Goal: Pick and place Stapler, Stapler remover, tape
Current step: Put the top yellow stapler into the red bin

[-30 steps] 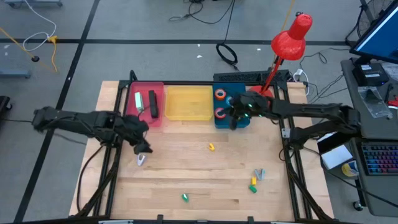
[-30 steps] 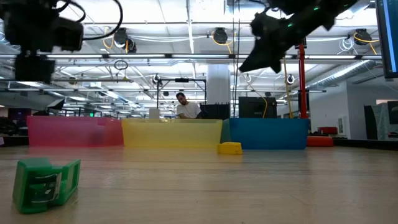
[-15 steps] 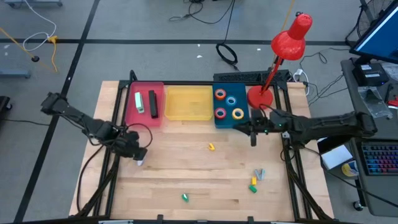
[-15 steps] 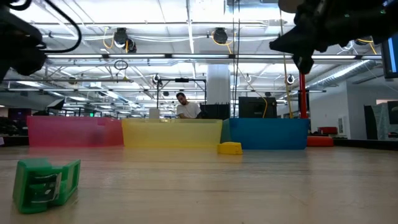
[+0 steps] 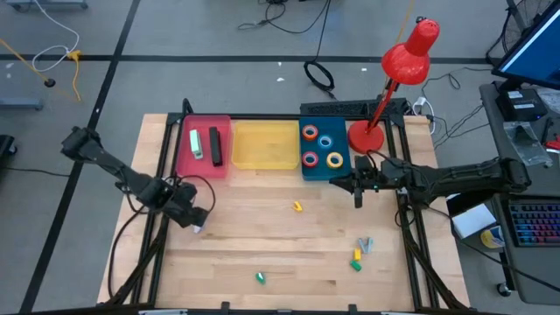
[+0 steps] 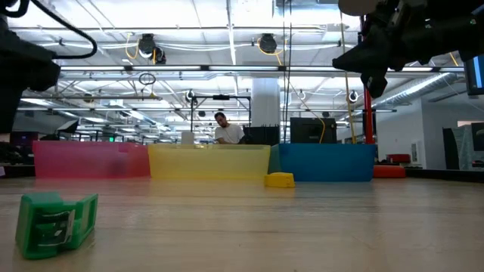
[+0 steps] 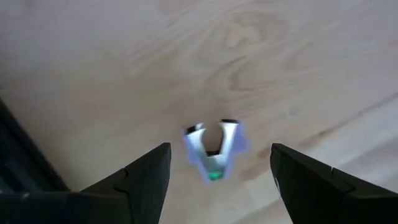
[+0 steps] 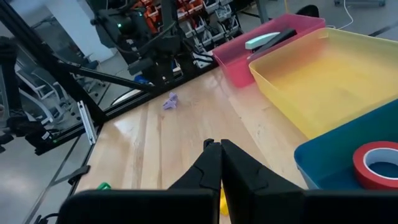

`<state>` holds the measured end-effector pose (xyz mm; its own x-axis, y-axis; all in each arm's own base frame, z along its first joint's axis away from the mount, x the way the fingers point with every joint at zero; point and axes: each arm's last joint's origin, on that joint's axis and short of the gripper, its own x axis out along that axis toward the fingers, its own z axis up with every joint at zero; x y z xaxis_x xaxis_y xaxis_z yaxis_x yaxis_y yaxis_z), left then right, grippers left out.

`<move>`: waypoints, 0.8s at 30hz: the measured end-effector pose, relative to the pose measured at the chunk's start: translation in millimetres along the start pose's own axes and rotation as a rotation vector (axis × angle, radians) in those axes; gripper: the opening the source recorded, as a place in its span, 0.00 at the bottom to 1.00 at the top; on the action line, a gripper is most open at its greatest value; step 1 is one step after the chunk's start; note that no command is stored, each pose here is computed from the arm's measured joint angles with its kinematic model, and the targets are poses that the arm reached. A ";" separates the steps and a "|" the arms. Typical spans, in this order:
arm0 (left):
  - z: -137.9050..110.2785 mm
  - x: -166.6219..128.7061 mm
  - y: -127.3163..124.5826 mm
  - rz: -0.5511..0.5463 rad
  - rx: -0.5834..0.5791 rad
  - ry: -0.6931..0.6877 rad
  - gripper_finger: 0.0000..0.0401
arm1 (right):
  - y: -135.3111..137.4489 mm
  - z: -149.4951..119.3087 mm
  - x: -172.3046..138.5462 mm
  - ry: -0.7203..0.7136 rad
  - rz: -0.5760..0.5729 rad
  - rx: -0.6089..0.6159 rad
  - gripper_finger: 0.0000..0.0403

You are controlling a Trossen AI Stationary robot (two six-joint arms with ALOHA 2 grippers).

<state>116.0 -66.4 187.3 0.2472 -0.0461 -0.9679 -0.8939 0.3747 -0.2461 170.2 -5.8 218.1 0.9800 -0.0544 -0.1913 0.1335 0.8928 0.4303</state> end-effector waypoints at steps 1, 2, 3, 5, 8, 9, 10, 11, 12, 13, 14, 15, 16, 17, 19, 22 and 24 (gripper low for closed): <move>-0.4 1.9 -0.2 0.021 0.000 0.003 0.68 | -0.1 -0.1 0.1 0.001 -0.001 0.000 0.00; -0.7 3.8 -0.7 0.038 0.000 0.003 0.68 | 0.0 -0.1 0.1 0.001 0.000 -0.001 0.00; -0.9 5.8 -1.4 0.053 0.001 0.001 0.68 | 0.0 0.0 0.0 0.000 0.000 -0.001 0.00; -1.4 9.3 -2.5 0.080 -0.012 -0.003 0.68 | -0.1 0.0 0.1 0.001 0.000 -0.002 0.00; -2.3 14.1 -4.1 0.116 -0.049 0.002 0.68 | 0.0 0.0 0.1 0.001 0.000 -0.002 0.00; -3.1 15.5 -4.4 0.130 -0.051 0.019 0.68 | -0.1 -0.1 0.1 0.001 0.000 -0.002 0.00; -3.9 16.8 -4.6 0.145 -0.052 0.042 0.68 | -0.1 0.0 0.1 0.001 0.000 -0.002 0.00; -4.9 18.2 -4.9 0.159 -0.050 0.067 0.68 | -0.1 0.0 0.1 0.001 0.000 -0.002 0.00; -5.8 19.7 -5.3 0.173 -0.046 0.088 0.68 | -0.1 0.0 0.1 0.001 0.000 -0.003 0.00; -6.5 21.1 -5.6 0.186 -0.043 0.106 0.68 | -0.1 0.0 0.1 0.001 0.000 -0.003 0.00; -7.0 22.5 -6.0 0.198 -0.042 0.117 0.68 | -0.1 0.0 0.1 0.001 0.000 -0.003 0.00; -7.3 23.8 -6.2 0.208 -0.042 0.119 0.68 | -0.1 0.0 0.1 0.001 0.000 -0.003 0.00; -7.6 25.1 -6.5 0.218 -0.042 0.123 0.68 | -0.1 0.0 0.1 0.001 0.000 -0.003 0.00; -7.8 26.2 -6.7 0.227 -0.042 0.124 0.68 | 0.0 0.0 0.1 0.001 0.001 -0.003 0.00; -8.1 27.8 -7.1 0.235 -0.042 0.125 0.68 | 0.0 0.0 0.1 0.001 0.001 -0.003 0.00; -8.5 28.5 -8.9 0.218 -0.042 0.131 0.68 | 0.0 0.0 0.1 0.001 0.001 -0.003 0.00; -8.5 28.7 -10.3 0.202 -0.041 0.127 0.68 | 0.0 0.0 0.1 0.001 0.001 -0.003 0.00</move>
<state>129.1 -79.4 161.7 0.0150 -0.0905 -0.9958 -0.9354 0.3507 -0.0460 170.3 -5.8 218.0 0.9799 -0.0532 -0.1922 0.1325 0.8940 0.4281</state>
